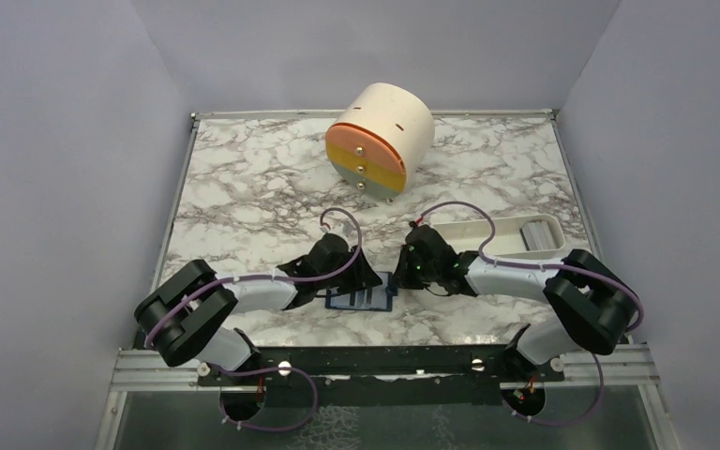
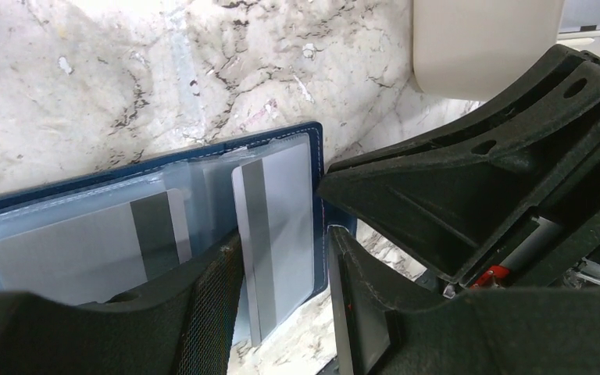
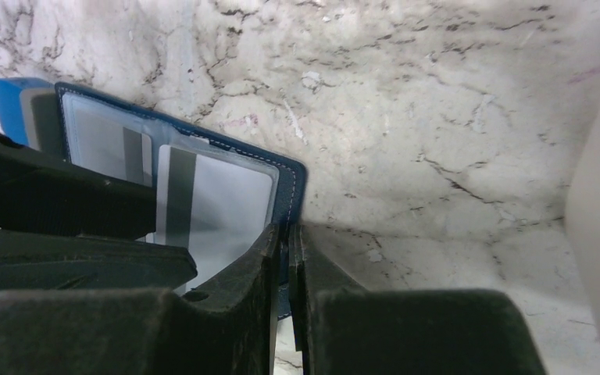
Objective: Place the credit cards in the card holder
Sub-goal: Insert the credit card into the card holder.
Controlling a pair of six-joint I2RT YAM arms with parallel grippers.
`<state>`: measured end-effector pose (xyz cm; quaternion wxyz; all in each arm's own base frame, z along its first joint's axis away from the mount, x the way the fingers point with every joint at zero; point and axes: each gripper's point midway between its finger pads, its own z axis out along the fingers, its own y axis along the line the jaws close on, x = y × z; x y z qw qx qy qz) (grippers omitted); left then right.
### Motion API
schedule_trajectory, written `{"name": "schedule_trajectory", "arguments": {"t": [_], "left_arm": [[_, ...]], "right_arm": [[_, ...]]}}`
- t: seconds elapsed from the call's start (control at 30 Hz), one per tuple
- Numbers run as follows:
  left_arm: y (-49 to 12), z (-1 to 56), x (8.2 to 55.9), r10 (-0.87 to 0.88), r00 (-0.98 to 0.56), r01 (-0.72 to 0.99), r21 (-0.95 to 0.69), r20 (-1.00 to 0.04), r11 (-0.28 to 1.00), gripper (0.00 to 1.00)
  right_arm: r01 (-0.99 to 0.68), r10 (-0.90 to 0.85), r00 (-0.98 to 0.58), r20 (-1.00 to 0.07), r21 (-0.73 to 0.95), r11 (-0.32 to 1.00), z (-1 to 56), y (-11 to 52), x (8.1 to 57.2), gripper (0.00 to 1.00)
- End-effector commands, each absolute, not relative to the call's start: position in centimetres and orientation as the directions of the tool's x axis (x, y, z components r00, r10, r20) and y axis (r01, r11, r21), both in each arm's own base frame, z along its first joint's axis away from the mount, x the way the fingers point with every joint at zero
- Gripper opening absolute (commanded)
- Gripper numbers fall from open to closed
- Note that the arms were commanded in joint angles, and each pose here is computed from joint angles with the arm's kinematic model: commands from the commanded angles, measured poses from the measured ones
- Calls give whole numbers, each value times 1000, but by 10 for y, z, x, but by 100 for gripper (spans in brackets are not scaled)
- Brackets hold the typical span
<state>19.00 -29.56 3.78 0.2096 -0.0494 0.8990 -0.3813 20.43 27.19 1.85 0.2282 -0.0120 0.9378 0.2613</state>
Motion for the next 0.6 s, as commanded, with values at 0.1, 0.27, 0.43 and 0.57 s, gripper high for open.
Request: {"name": "schedule_trajectory", "arguments": {"t": [0.1,0.27,0.43,0.57], "left_arm": [[-315,50,196,-242,-910,91,-733,-336,674,45],[-313,56,196,-253,-903,94,-735,-347,671,50],[-298,66,206,-247,-882,104,-677,-401,728,54],[-285,69,211,-264,-880,83,-676,-394,732,54]], "right_arm": [[-135,66,-829,-555,313,940,33,240,225,11],[-124,54,-802,-595,254,959,50,228,231,15],[-139,72,-797,-599,300,944,70,233,229,18],[-172,85,-808,-583,372,912,83,248,225,19]]}}
